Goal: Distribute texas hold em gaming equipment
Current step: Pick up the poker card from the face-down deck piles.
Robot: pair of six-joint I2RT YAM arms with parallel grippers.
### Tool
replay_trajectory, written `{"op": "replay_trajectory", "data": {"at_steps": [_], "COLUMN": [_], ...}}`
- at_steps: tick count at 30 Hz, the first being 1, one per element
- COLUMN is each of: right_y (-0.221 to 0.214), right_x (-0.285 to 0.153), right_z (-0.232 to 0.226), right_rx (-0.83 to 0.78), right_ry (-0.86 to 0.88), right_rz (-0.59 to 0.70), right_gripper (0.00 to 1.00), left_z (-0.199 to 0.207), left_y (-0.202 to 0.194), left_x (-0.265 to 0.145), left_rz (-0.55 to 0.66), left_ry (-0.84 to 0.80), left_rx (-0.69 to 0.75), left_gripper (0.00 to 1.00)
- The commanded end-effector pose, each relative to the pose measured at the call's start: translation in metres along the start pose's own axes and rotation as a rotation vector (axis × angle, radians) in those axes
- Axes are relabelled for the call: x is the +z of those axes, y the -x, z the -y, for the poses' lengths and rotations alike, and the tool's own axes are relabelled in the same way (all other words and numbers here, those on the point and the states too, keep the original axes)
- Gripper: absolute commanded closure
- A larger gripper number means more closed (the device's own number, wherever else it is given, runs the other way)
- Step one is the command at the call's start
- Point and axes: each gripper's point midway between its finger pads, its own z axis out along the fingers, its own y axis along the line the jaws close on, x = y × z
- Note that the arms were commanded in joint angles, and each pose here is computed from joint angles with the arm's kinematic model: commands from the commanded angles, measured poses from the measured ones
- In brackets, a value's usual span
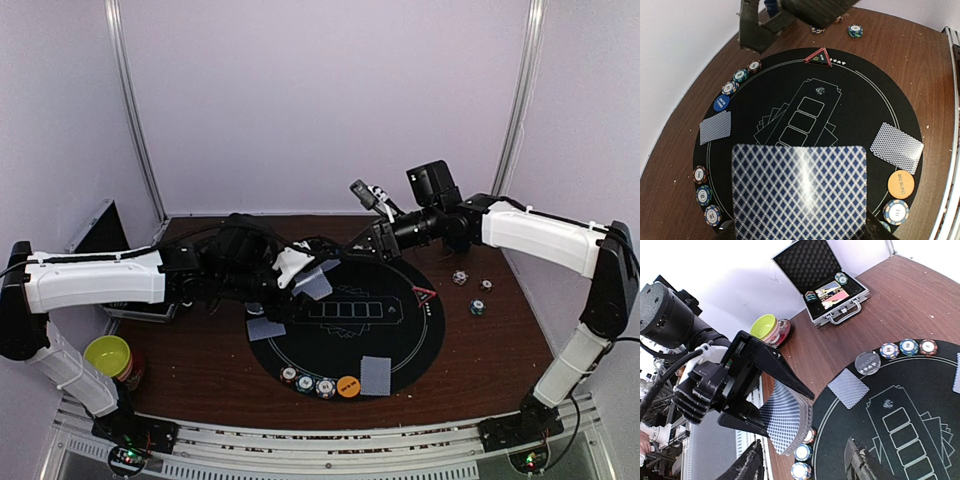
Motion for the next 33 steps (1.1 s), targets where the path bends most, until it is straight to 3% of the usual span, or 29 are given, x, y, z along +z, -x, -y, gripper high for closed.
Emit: {"op": "replay_trajectory", "data": {"at_steps": [1, 11, 26, 33], "right_y": [0.000, -0.021, -0.026, -0.027], "right_x": [0.016, 0.050, 0.070, 0.076], "right_z": [-0.006, -0.003, -0.011, 0.002], "right_rx": [0.026, 0.076, 0.103, 0.131], "right_ry": [0.066, 0.100, 0.153, 0.088], "right_rz": [0.003, -0.083, -0.110, -0.116], "right_gripper": [0.44, 0.43, 0.43, 0.49], "left_z": [-0.003, -0.001, 0.000, 0.000], "left_y": [0.022, 0.023, 0.025, 0.024], "left_x": [-0.012, -0.014, -0.016, -0.016], "left_rz": [0.085, 0.093, 0.098, 0.096], "left_ry": [0.008, 0.002, 0.003, 0.005], "left_rx": [0.007, 0.009, 0.013, 0.016], "left_gripper": [0.40, 0.40, 0.40, 0.40]}}
